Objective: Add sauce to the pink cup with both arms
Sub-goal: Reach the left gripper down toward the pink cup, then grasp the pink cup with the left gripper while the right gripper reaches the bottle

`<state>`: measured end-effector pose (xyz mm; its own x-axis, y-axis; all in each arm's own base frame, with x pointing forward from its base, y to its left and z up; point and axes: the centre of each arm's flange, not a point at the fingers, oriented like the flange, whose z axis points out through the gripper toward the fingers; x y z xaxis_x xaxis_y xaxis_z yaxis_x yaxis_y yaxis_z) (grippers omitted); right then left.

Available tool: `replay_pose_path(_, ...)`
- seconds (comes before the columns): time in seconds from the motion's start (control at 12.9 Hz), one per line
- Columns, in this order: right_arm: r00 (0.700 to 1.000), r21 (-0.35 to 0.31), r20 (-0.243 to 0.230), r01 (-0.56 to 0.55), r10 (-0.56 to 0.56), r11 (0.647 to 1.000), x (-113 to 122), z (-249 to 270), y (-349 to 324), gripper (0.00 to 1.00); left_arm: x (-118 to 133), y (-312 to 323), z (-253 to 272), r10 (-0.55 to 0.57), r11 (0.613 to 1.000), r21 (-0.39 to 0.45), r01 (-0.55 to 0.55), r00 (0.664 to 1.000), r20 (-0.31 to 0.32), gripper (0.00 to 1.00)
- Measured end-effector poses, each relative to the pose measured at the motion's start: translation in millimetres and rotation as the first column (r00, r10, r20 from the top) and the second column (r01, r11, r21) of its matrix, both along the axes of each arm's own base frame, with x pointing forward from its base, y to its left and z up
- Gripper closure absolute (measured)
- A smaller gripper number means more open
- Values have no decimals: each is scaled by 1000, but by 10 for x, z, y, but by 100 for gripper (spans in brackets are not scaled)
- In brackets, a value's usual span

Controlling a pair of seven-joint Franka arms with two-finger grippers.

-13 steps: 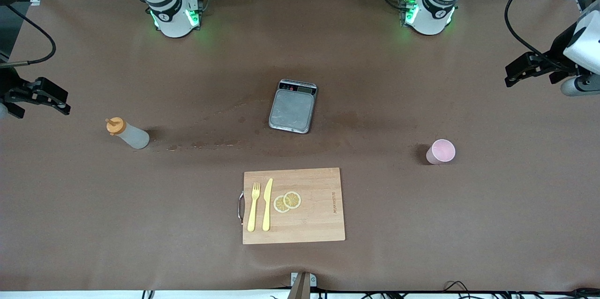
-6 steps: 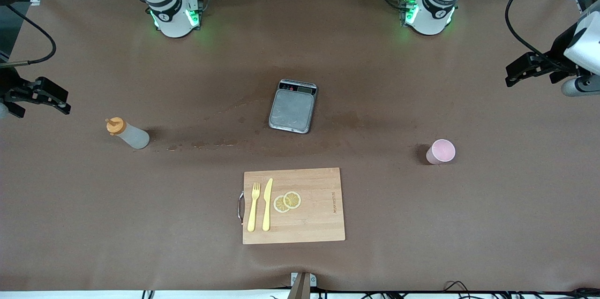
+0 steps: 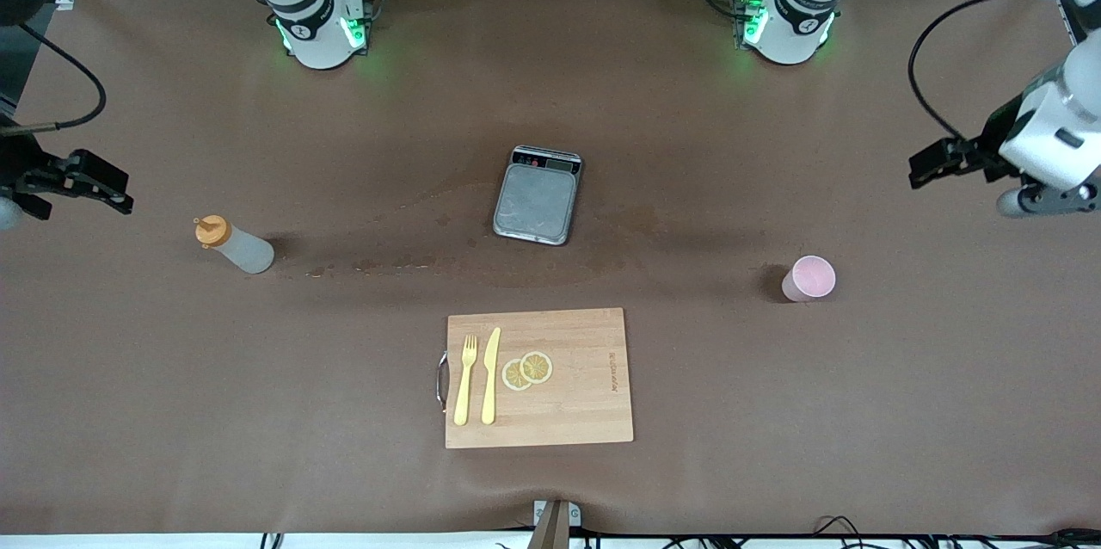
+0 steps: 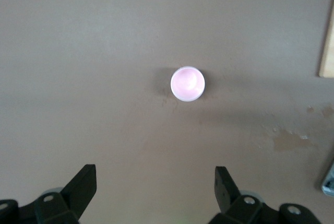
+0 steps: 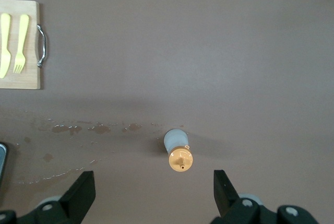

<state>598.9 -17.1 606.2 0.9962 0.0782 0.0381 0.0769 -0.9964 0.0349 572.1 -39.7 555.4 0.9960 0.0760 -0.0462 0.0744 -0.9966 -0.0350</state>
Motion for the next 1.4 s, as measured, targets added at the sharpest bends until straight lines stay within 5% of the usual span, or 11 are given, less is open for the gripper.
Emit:
replay_pose_path(0.54,987,6,-96,134,-132,991,102,-547,-831,0,49,-9,-1761,-10,999,-31,15,988,154,0)
replay_pose_path(0.93,954,14,-239,193,-184,981,269,-1470,-1248,0,187,5,-2656,-1,998,-60,10,989,146,0)
replay_pose_path(1.24,929,26,-285,254,-237,967,331,-2092,-1665,0,224,73,-2908,13,998,-66,-5,993,114,0)
replay_pose_path(1.4,905,86,-321,322,-280,943,283,-2360,-1894,0,216,124,-3001,22,998,-68,-15,995,99,0)
